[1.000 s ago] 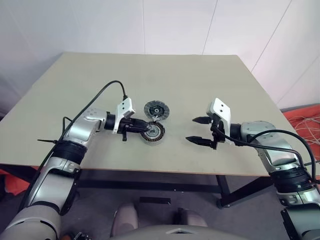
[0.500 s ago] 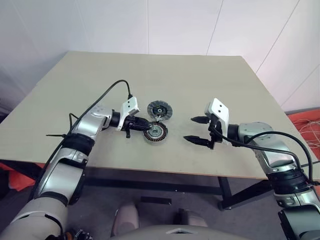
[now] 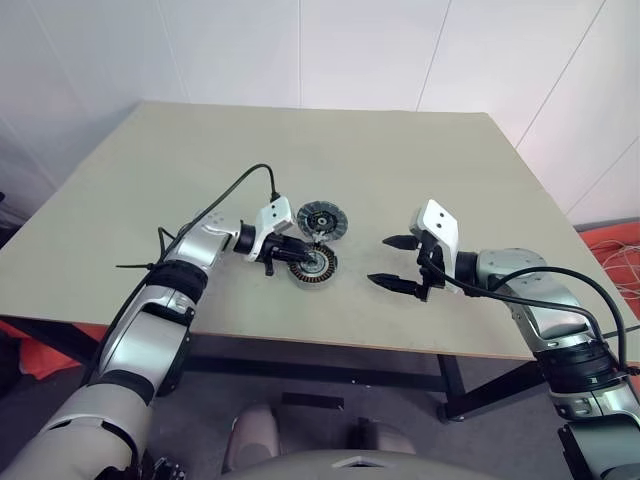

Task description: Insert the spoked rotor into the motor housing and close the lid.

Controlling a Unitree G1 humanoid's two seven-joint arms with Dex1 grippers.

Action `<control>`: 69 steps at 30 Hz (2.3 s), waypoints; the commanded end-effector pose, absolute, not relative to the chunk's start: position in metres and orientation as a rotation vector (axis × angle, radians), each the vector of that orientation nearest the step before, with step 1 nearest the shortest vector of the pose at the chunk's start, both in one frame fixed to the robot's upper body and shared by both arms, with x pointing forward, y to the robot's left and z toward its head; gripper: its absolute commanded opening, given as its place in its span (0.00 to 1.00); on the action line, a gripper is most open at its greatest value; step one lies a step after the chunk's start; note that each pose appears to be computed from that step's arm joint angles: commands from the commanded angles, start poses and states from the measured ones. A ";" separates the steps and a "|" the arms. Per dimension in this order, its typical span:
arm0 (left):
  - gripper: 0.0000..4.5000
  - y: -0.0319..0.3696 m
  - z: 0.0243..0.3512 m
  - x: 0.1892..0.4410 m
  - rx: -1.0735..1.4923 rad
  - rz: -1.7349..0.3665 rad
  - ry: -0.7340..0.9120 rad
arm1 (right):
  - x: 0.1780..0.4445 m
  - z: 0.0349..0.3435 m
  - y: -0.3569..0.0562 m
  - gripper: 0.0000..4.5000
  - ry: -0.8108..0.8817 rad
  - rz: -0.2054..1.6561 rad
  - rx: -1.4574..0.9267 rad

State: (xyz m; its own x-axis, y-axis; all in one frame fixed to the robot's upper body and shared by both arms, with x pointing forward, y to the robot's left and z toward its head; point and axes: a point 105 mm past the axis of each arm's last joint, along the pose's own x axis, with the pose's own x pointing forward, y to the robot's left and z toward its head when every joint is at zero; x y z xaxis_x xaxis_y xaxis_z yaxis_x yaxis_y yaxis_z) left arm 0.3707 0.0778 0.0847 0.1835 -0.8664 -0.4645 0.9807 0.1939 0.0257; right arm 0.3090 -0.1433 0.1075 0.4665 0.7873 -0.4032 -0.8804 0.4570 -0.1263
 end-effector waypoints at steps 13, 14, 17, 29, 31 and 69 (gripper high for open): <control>0.17 0.070 0.095 0.372 0.364 -1.375 0.377 | 0.309 0.123 -0.142 1.00 0.246 1.041 -0.367; 0.17 0.070 0.095 0.371 0.362 -1.374 0.379 | 0.309 0.123 -0.143 1.00 0.247 1.040 -0.369; 0.17 0.069 0.093 0.371 0.360 -1.376 0.381 | 0.309 0.122 -0.143 1.00 0.249 1.040 -0.372; 0.17 0.063 0.094 0.369 0.334 -1.389 0.379 | 0.309 0.122 -0.143 1.00 0.250 1.039 -0.376; 0.17 0.063 0.094 0.369 0.331 -1.390 0.384 | 0.309 0.122 -0.143 1.00 0.251 1.040 -0.375; 1.00 0.160 0.164 0.349 0.135 -1.136 0.322 | 0.301 0.147 -0.093 0.54 0.325 1.113 -0.114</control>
